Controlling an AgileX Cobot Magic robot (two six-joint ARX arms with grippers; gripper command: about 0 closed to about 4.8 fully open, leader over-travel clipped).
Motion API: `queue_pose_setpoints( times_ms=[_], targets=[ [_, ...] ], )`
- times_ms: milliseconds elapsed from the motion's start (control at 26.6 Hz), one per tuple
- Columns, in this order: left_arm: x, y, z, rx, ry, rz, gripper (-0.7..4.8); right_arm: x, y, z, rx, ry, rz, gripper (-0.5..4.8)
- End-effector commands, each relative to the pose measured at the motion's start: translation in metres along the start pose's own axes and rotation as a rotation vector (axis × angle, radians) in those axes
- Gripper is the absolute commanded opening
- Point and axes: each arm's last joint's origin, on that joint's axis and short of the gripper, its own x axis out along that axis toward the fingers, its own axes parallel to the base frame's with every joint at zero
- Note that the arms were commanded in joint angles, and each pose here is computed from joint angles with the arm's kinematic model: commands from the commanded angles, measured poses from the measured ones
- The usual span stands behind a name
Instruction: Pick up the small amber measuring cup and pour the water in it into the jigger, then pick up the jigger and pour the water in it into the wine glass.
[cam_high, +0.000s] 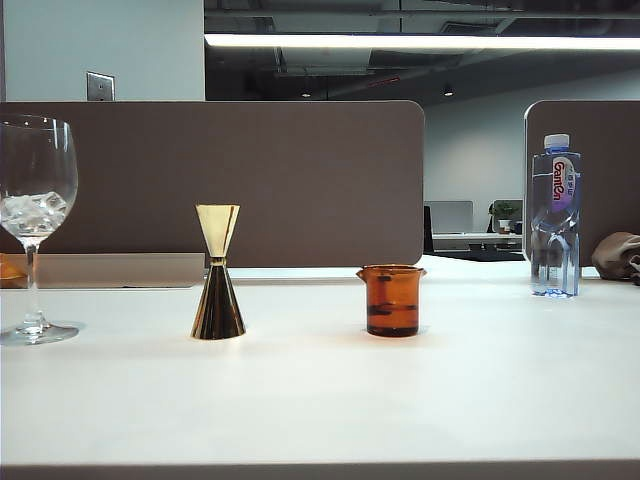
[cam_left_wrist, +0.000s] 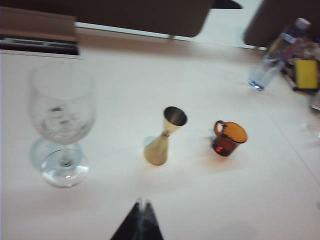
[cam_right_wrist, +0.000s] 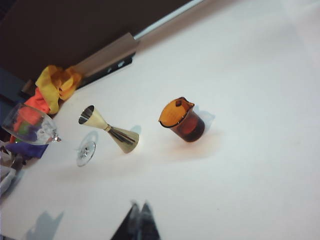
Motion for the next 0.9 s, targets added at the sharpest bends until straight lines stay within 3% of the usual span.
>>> queue_pose_setpoints(
  times_ms=[38,188,376,677,903],
  targets=[
    [-0.007,-0.003,0.006,0.003,0.006,0.022,-0.02,0.008,0.003,0.01,-0.049,0.053,0.036,-0.05],
    [-0.006,-0.004,0.005,0.091,0.012,-0.014,-0.02,0.023,0.005,0.02,-0.082,0.069,0.098,0.04],
    [-0.006,-0.004,0.006,0.096,0.01,-0.025,-0.02,0.038,0.006,0.035,-0.127,0.011,0.16,0.33],
    [-0.006,-0.007,0.005,0.104,0.02,-0.091,-0.02,0.067,-0.008,0.034,-0.06,0.16,0.191,0.33],
    [-0.002,-0.006,0.002,0.107,0.034,-0.11,-0.02,0.089,-0.013,0.031,-0.093,0.211,0.204,0.32]
  ],
)
